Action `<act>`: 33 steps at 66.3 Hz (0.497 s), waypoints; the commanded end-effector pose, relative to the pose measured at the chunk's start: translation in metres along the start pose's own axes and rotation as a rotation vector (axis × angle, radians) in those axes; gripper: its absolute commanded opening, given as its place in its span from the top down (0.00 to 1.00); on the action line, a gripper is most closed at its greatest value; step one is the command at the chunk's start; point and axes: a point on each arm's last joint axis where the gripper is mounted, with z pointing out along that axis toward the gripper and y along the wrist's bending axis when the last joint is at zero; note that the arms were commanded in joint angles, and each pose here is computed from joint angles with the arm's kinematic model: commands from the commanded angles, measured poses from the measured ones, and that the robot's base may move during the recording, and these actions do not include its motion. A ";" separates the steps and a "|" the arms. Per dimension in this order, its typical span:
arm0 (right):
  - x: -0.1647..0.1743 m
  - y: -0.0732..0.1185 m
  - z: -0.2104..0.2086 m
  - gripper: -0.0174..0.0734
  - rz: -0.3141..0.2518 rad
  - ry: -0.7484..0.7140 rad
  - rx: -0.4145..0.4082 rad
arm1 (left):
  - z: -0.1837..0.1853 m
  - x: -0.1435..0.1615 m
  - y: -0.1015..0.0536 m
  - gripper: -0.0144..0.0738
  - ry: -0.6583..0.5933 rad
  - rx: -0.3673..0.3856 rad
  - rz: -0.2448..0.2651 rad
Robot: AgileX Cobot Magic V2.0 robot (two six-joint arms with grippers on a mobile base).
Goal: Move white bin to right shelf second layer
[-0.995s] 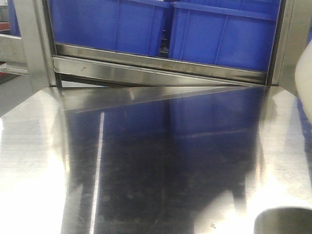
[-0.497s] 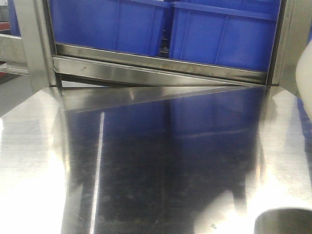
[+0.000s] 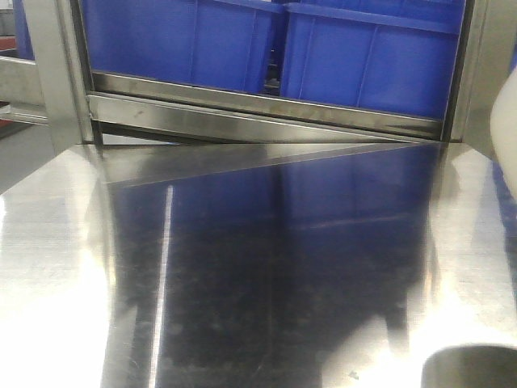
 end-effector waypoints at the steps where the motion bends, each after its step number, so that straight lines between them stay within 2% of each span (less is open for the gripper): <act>1: -0.018 0.001 -0.005 0.76 0.002 -0.122 -0.001 | 0.000 0.004 0.000 0.74 -0.060 0.002 -0.009; 33: -0.018 0.001 -0.005 0.76 0.002 -0.122 -0.001 | 0.000 0.004 0.000 0.74 -0.060 0.002 -0.009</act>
